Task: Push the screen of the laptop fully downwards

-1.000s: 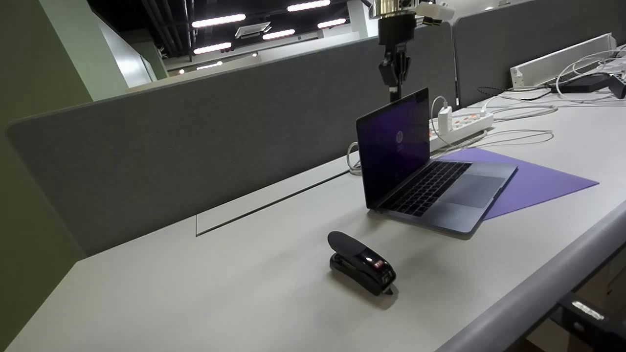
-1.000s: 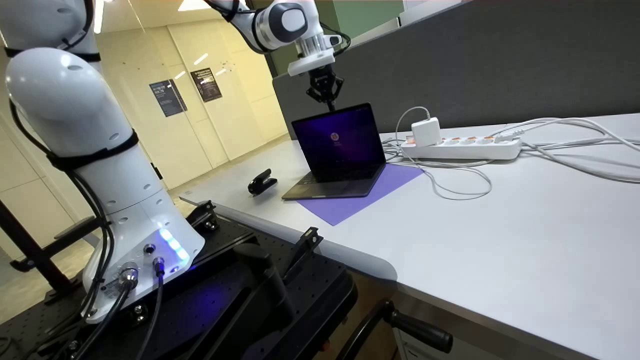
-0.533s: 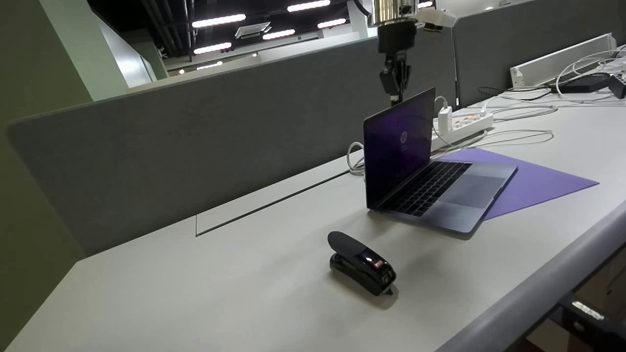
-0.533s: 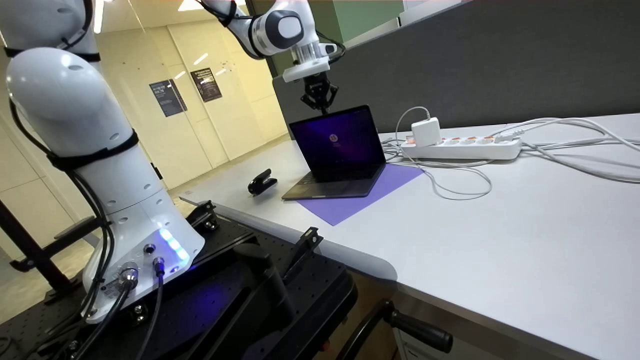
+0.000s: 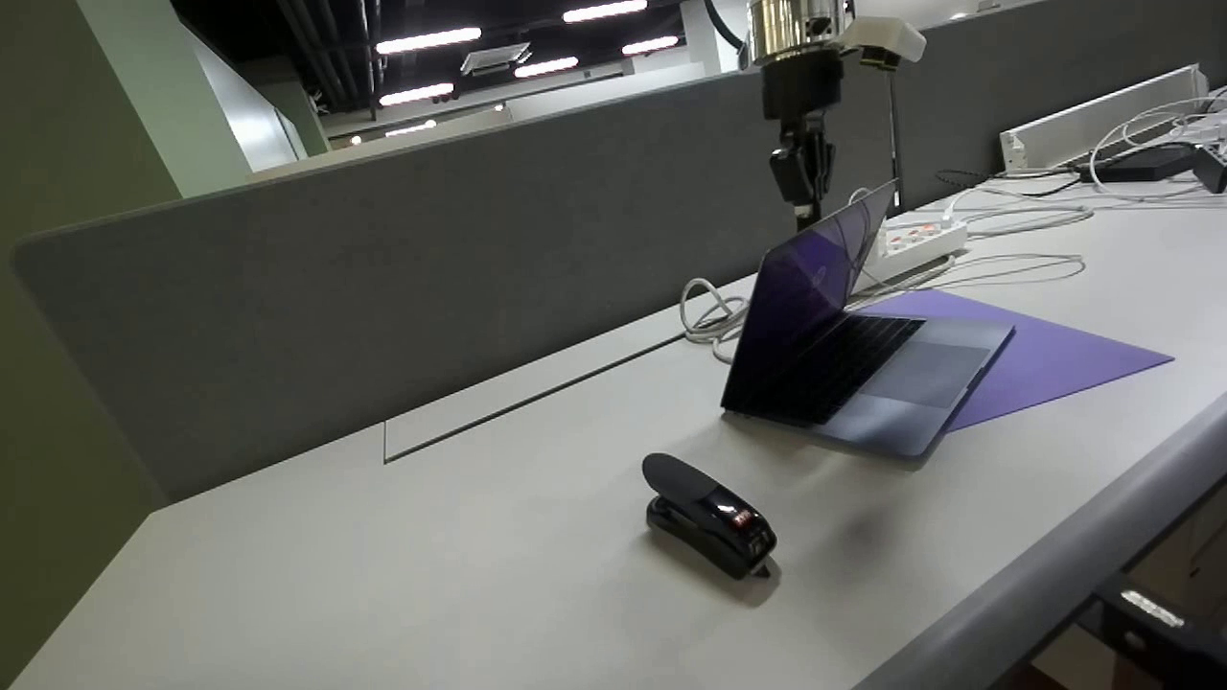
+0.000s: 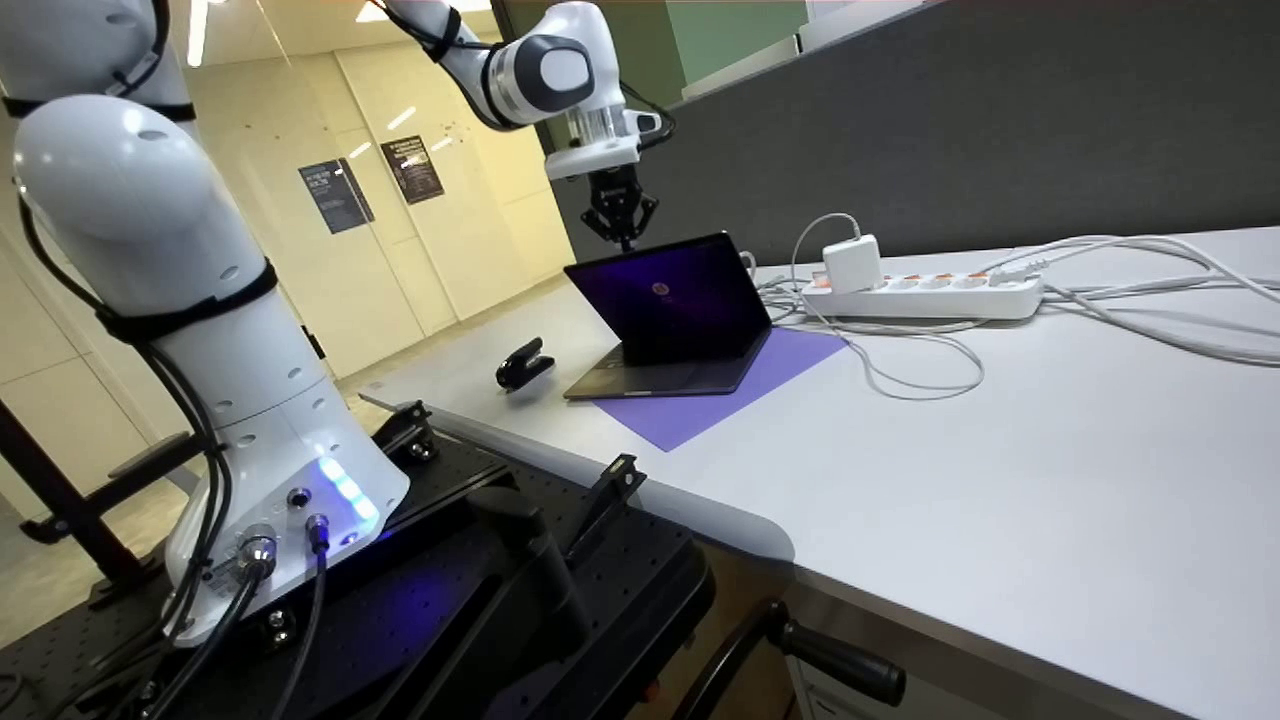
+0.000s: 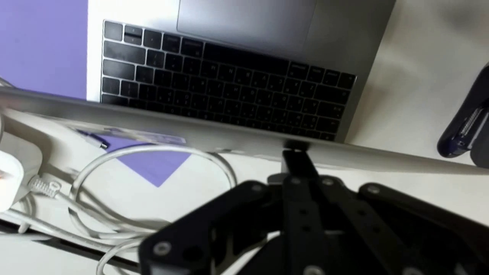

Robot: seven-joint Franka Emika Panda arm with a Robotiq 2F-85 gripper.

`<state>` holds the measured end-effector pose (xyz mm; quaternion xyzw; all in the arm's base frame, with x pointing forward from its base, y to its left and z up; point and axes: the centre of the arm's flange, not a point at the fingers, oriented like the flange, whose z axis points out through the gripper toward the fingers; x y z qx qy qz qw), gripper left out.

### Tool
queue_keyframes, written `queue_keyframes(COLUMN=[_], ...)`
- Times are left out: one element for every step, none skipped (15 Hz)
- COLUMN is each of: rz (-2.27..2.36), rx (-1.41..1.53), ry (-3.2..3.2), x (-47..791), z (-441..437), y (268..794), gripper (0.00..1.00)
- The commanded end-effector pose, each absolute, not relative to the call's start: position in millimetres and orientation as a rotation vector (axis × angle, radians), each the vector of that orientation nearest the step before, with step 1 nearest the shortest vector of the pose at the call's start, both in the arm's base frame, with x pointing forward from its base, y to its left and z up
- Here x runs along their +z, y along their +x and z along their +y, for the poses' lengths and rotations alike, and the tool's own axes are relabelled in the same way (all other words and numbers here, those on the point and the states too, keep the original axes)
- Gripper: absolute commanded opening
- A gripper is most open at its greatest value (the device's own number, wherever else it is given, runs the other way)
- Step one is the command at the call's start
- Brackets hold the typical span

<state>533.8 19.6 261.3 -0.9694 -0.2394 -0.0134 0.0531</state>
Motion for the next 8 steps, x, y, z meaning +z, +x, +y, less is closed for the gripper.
queue_keyframes(rz=[-0.615,-0.601,-0.59,-0.579,-0.561,-0.541,-0.519,-0.501], rx=[0.031,0.036,0.033,0.031,0.032,0.032,0.037,0.043], ry=[-2.967,-2.965,-2.969,-2.968,-2.967,-2.973,-2.978,-2.98], x=[254,249,243,238,232,227,220,216], z=[15,12,8,6,2,0,-3,-6], y=[503,497,493,490,486,483,480,476], gripper=[0.0,0.0,0.0,0.0,0.0,0.0,0.0,0.0])
